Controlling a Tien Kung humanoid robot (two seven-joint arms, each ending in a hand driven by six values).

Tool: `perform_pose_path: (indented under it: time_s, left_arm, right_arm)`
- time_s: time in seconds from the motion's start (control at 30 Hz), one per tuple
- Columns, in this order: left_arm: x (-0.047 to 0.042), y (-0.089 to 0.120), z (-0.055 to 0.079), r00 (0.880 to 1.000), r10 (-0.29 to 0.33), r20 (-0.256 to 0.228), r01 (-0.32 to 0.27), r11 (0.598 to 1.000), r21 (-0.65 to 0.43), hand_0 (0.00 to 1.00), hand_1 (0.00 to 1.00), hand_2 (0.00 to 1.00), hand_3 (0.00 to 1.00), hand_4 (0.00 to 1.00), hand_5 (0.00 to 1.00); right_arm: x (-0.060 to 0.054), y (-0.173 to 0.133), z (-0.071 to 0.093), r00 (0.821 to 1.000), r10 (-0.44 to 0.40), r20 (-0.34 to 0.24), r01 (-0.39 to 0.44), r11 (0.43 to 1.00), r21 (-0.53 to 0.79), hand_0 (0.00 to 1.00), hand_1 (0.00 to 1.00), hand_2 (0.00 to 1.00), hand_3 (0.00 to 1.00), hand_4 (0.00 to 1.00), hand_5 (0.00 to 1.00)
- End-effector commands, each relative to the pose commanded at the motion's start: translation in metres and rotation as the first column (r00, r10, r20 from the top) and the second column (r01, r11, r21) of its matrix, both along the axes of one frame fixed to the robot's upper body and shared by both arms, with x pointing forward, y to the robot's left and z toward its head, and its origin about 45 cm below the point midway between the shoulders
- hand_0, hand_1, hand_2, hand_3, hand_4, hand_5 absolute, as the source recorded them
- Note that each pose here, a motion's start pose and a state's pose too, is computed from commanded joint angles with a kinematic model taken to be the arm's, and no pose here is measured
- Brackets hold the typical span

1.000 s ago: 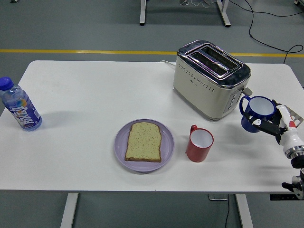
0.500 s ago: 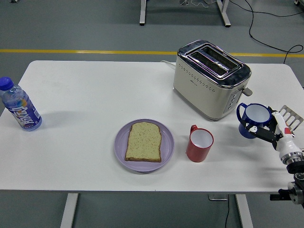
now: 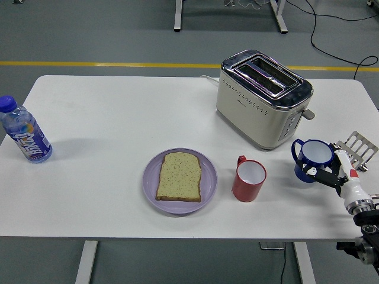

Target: Pick up the cup,pour liquid into bread,place the cup on the desk

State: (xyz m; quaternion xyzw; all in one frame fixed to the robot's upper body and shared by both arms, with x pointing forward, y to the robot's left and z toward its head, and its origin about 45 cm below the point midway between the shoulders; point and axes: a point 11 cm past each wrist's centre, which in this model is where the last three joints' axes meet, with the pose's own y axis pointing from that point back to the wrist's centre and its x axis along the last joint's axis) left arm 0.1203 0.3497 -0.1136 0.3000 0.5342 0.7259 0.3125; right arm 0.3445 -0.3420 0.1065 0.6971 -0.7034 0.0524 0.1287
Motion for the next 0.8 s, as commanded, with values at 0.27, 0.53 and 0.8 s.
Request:
perform_pose_path:
  time_s: [0.27,0.53,0.8]
  left_arm:
    - [-0.0002,0.0,0.0,1.0,-0.001,0.0,0.001,1.0,0.0,0.69,0.756,0.773,0.611,0.396,0.998]
    - [0.0008,0.0,0.0,1.0,-0.003,0.001,0.003,1.0,0.0,0.69,0.756,0.773,0.611,0.396,0.998]
    - [0.0021,0.0,0.001,1.0,-0.004,0.002,0.004,1.0,0.0,0.69,0.756,0.773,0.611,0.396,0.998]
  right_arm:
    - [-0.006,0.004,-0.007,1.0,0.017,-0.016,-0.017,1.0,-0.006,0.483,0.413,0.531,0.536,0.591,0.002]
    - [-0.009,0.005,-0.012,0.999,0.019,-0.027,-0.02,1.0,-0.007,0.488,0.415,0.532,0.537,0.584,0.002]
    - [-0.014,0.007,-0.017,0.999,0.019,-0.035,-0.02,1.0,-0.007,0.493,0.417,0.533,0.536,0.58,0.002]
